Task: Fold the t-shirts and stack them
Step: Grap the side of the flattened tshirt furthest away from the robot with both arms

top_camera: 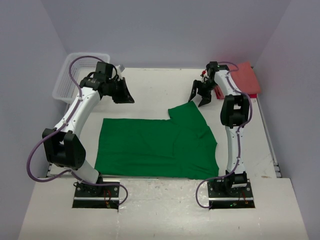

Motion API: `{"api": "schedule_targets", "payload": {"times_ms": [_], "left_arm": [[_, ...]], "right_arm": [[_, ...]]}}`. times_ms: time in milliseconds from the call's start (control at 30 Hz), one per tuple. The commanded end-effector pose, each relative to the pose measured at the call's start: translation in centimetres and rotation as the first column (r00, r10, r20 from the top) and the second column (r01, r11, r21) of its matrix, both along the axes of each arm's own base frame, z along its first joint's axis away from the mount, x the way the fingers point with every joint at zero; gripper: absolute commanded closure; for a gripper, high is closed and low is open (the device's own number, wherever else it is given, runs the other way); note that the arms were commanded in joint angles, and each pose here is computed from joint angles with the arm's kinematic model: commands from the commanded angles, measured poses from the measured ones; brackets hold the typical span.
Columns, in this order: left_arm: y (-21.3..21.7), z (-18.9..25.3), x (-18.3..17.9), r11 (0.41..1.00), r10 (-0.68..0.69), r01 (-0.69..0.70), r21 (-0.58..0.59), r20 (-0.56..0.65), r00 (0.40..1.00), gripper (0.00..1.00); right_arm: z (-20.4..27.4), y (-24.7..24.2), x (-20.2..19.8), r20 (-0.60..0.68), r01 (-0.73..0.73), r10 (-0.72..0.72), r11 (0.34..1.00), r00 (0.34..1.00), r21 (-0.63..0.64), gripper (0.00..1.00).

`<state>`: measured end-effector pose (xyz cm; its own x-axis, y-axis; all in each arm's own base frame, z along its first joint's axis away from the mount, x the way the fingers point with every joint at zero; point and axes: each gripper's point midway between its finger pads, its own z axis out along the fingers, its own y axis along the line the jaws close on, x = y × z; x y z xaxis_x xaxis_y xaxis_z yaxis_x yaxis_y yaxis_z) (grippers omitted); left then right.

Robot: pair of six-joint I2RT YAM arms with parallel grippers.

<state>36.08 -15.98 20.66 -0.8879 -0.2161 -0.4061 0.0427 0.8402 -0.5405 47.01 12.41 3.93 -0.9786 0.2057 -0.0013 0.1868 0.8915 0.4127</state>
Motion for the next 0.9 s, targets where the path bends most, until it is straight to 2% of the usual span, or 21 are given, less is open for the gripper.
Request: {"api": "schedule_targets", "payload": {"times_ms": [0,167,433,500,633,667,733,767,867], "left_arm": [[-1.0,3.6,-0.4,0.996,-0.038,0.044,-0.081,0.07,0.997,1.0],[-1.1,5.2,-0.4,0.994,-0.051,0.059,-0.089,0.094,0.994,0.99],[-1.3,3.5,-0.6,0.993,-0.062,0.069,-0.101,0.063,0.996,0.99],[-1.4,3.3,-0.7,0.992,-0.064,0.07,-0.102,0.055,0.996,0.99],[-1.3,3.4,-1.0,0.992,-0.06,0.066,-0.106,0.059,0.996,0.99],[-1.3,3.5,-1.0,0.992,-0.058,0.064,-0.104,0.061,0.996,0.99],[-1.2,3.3,-1.1,0.993,-0.054,0.059,-0.1,0.058,0.997,0.99],[-1.2,3.3,-1.2,0.993,-0.053,0.059,-0.102,0.057,0.997,0.99],[-1.1,3.3,-1.5,0.993,-0.053,0.059,-0.102,0.056,0.997,0.99]], "right_arm": [[0.0,2.3,-1.5,-0.095,0.016,-0.006,0.994,0.995,0.108,0.31],[-2.2,3.1,-3.0,-0.168,0.02,0.004,0.99,0.986,0.14,0.35],[-1.4,3.3,-1.6,-0.099,0.027,-0.012,0.988,0.995,0.152,0.39],[-1.5,2.9,-1.5,-0.098,0.034,-0.023,0.992,0.995,0.12,0.41],[-1.5,2.4,-1.1,-0.079,0.029,-0.022,0.996,0.997,0.087,0.54],[-1.2,2.4,-1.0,-0.072,0.032,-0.026,0.996,0.997,0.086,0.64],[-1.0,2.3,-0.9,-0.07,0.04,-0.035,0.996,0.997,0.074,0.74],[-0.9,2.2,-0.7,-0.065,0.042,-0.037,0.997,0.997,0.072,0.86],[-0.9,2.1,-0.6,-0.051,0.041,-0.039,0.998,0.998,0.054,0.97]]}}
